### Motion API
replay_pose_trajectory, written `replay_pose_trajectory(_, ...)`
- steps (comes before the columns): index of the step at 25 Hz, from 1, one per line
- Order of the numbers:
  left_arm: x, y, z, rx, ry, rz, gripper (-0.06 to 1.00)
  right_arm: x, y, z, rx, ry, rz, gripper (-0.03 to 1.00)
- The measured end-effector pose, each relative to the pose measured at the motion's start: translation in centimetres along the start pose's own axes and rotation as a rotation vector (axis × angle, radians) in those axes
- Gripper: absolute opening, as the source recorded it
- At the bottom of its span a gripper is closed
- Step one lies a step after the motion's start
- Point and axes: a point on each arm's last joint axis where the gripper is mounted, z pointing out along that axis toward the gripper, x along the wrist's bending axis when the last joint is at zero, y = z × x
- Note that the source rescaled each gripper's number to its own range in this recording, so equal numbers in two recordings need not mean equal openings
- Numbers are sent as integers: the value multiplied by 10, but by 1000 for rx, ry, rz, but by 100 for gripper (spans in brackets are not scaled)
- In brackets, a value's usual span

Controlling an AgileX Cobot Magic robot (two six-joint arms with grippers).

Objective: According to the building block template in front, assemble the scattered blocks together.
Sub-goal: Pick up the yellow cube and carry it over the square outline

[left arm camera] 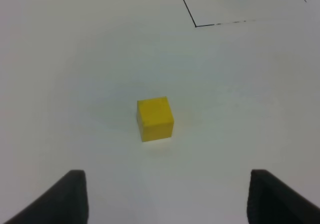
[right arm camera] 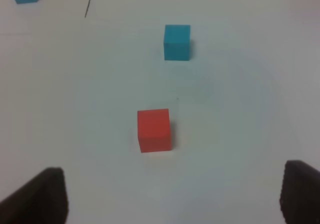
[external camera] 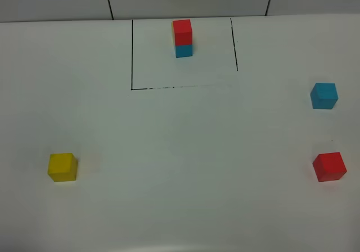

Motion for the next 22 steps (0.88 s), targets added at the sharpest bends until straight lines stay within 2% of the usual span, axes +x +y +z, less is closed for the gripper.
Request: replay_pose_trajectory(22, 0, 0, 0, 0, 0, 1, 44, 0, 0, 0, 0, 0, 0, 73)
